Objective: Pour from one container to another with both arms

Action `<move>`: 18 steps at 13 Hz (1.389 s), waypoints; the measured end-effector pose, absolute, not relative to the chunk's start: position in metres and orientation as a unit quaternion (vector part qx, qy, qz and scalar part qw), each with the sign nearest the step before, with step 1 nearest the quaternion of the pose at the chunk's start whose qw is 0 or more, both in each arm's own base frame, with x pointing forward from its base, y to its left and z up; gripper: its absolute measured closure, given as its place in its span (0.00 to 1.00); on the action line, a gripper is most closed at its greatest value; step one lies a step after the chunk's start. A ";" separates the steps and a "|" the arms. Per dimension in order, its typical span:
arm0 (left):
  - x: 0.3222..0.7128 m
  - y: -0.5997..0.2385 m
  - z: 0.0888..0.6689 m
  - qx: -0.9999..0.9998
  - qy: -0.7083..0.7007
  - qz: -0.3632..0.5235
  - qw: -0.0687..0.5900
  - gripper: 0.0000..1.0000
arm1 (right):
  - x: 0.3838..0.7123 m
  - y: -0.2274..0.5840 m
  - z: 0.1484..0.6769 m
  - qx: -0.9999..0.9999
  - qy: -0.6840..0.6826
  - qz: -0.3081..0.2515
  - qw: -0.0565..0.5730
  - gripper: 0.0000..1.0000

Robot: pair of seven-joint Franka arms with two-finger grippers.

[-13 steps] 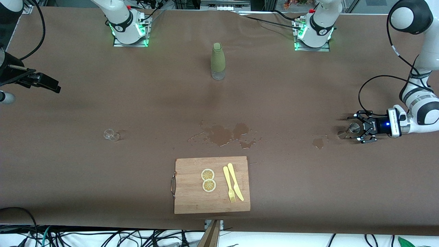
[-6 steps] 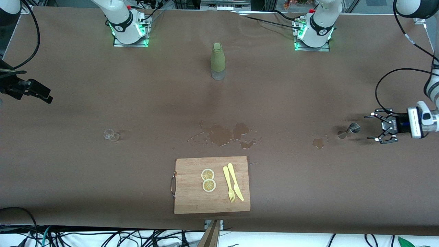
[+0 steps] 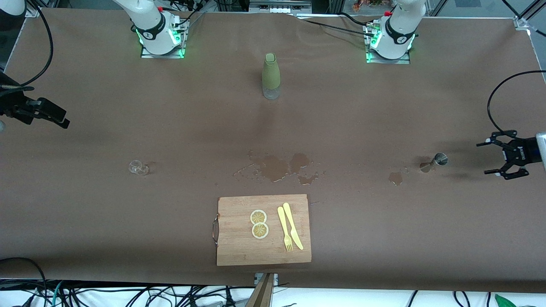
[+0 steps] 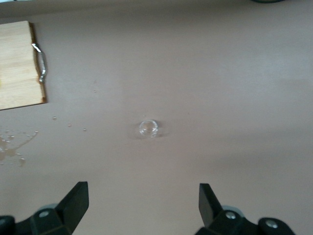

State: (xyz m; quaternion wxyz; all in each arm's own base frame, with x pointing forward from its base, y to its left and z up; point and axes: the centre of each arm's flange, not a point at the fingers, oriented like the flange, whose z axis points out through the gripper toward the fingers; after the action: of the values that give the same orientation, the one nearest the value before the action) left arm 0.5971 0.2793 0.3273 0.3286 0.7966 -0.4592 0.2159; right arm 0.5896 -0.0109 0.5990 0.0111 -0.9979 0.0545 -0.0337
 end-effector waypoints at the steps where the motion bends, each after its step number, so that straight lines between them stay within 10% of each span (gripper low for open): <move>1: 0.600 0.271 0.348 0.813 -0.443 0.198 0.322 0.00 | 0.589 -0.011 0.599 -0.998 0.055 -0.032 0.014 0.00; 9: 0.606 0.124 0.538 0.954 -0.196 0.056 0.219 0.00 | 0.583 -0.009 0.586 -0.998 0.054 0.001 0.014 0.00; 18: 0.527 0.009 0.643 0.999 0.043 -0.029 -0.014 0.00 | 0.583 -0.016 0.585 -0.998 0.059 0.001 0.011 0.00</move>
State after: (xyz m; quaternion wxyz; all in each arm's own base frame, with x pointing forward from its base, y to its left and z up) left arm 0.5271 0.0088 0.6432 -0.0137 0.9986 0.0427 -0.0291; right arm 0.5834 -0.0157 0.5848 0.0112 -0.9982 0.0588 0.0010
